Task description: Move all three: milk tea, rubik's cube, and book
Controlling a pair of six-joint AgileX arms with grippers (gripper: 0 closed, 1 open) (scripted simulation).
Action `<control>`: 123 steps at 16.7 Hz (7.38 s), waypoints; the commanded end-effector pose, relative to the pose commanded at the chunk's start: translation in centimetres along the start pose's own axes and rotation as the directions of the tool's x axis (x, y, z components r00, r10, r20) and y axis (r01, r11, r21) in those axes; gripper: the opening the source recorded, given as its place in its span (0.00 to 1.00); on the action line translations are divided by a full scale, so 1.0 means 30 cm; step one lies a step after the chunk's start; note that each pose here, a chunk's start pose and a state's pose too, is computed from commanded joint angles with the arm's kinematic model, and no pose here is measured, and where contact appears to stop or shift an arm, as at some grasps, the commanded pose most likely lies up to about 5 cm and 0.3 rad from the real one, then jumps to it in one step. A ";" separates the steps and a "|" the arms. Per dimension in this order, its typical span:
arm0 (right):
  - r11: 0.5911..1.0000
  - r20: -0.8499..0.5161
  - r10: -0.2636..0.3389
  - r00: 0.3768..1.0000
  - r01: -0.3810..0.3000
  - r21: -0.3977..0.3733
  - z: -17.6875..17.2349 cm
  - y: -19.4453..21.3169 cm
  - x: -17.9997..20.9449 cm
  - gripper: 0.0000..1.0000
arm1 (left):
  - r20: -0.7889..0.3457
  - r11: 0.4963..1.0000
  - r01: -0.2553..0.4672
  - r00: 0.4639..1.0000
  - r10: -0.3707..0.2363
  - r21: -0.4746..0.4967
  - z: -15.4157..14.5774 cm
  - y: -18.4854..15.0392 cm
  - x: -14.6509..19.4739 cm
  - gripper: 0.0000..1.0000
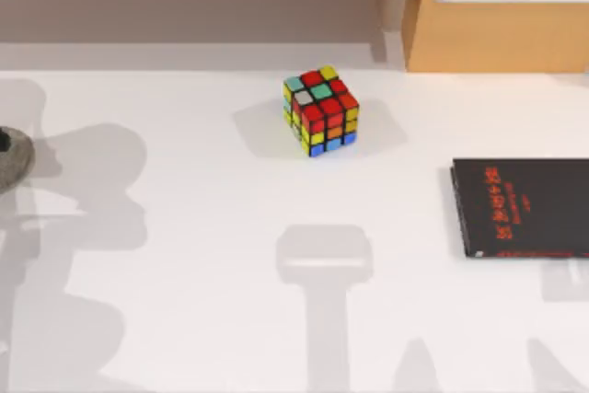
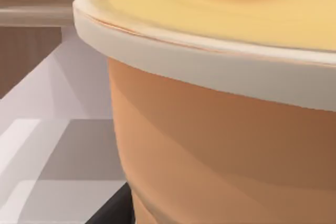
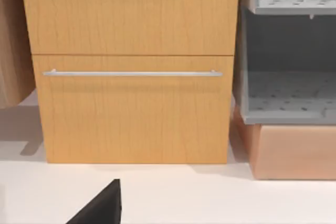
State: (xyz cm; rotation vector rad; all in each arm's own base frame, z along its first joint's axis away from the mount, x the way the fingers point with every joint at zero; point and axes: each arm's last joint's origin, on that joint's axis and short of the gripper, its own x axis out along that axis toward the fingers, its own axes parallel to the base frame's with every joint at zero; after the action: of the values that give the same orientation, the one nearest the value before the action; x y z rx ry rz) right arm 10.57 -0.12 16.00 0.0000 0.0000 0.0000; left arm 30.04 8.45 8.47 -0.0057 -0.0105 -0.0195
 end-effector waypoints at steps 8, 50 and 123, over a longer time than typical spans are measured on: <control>1.000 0.000 0.000 1.000 0.000 0.000 0.000 0.000 0.000 1.00 | -0.003 1.000 0.004 1.000 -0.004 -0.003 -0.020 -0.003 -0.002 0.15; 1.000 0.000 0.000 1.000 0.000 0.000 0.000 0.000 0.000 1.00 | -0.004 1.000 0.006 1.000 -0.006 -0.003 0.144 -0.006 -0.160 1.00; 1.000 0.000 0.000 1.000 0.000 0.000 0.000 0.000 0.000 1.00 | -0.881 0.906 -0.423 0.425 0.208 0.010 0.165 -1.369 0.469 0.00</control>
State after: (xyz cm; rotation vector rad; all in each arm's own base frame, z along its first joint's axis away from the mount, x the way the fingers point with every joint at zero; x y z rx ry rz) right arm 10.57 -0.12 16.00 0.0000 0.0000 0.0000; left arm 43.24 -32.84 13.81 -0.2232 1.0548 0.3768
